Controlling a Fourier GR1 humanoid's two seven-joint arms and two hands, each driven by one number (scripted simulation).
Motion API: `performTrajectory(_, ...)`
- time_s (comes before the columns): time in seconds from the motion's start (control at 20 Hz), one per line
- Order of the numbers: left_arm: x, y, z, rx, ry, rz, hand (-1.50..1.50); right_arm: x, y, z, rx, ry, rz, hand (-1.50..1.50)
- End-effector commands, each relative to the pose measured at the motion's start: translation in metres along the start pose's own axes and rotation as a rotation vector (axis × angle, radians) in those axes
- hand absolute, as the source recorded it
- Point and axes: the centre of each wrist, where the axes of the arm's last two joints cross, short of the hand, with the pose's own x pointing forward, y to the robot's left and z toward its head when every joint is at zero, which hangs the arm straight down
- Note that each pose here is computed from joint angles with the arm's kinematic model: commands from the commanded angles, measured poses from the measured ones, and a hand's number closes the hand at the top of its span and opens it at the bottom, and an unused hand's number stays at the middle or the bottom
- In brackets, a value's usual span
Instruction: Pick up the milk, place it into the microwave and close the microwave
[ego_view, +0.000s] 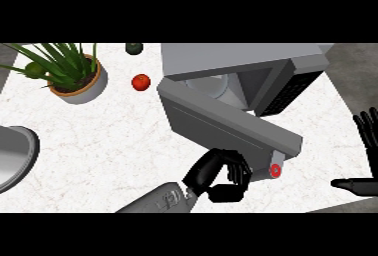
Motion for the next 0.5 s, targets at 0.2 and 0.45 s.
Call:
performTrajectory(0.2,0.043,0.018,-0.043,0.103,-0.157,-0.042,1.50,0.014,0.006,-0.025,0.136,-0.056,-0.067,-1.50)
performTrajectory(0.45,0.063,0.031,-0.061,0.151,-0.176,-0.044,1.50,0.035,-0.001,-0.053,0.168,-0.094,-0.040,-1.50)
